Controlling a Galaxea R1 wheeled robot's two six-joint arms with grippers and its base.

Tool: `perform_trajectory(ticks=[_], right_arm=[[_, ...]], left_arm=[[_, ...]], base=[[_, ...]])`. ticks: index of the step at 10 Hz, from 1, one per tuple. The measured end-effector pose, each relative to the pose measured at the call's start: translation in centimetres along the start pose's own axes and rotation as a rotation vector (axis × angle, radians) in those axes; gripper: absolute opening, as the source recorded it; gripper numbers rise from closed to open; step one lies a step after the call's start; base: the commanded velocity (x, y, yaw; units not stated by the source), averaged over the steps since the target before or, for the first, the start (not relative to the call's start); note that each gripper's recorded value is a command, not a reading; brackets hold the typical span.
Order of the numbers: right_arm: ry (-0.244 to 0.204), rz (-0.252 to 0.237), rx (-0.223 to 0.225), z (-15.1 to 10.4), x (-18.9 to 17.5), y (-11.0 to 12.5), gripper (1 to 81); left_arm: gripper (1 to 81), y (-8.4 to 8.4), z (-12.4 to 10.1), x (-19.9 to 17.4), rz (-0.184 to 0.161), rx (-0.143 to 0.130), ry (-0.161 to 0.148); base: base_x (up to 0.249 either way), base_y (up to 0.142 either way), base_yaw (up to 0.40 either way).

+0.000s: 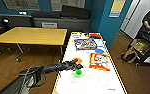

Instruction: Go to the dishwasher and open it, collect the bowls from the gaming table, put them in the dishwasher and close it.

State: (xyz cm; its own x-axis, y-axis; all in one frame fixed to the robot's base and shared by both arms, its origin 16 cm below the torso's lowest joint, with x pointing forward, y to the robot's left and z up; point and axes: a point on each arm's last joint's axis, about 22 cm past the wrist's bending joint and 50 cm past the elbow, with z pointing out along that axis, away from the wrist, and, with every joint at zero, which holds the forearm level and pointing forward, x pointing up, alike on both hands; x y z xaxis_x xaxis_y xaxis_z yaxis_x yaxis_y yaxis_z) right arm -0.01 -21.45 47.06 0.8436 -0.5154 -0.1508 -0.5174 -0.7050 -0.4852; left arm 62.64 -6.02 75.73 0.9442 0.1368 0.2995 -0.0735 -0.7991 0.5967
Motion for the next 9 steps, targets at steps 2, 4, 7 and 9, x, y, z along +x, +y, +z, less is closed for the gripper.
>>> perform_trajectory(ticks=[2, 4, 7, 9], right_arm=[[-0.005, 0.000, -0.003, 0.0, -0.1, 0.0, 1.0], [-0.006, 0.000, -0.002, 0.1, -0.2, -0.1, 1.0], [-0.005, 0.000, -0.005, 0.1, -0.2, 0.1, 1.0], [-0.004, -0.002, -0.007, 0.1, -0.1, 0.2, 1.0]], left_arm=[[81.1, -1.2, -0.8, 0.0, -0.002, 0.004, -0.002], [81.1, -0.4, -0.4, -0.4, 0.015, -0.002, -0.002], [81.1, -1.0, -0.5, -0.4, 0.013, -0.001, -0.001], [81.1, -3.4, -1.4, -0.7, 0.004, 0.017, -0.003]], base=[[0.000, 0.000, 0.000], [0.000, 0.000, 0.000], [0.000, 0.000, 0.000], [0.000, 0.000, 0.000]])
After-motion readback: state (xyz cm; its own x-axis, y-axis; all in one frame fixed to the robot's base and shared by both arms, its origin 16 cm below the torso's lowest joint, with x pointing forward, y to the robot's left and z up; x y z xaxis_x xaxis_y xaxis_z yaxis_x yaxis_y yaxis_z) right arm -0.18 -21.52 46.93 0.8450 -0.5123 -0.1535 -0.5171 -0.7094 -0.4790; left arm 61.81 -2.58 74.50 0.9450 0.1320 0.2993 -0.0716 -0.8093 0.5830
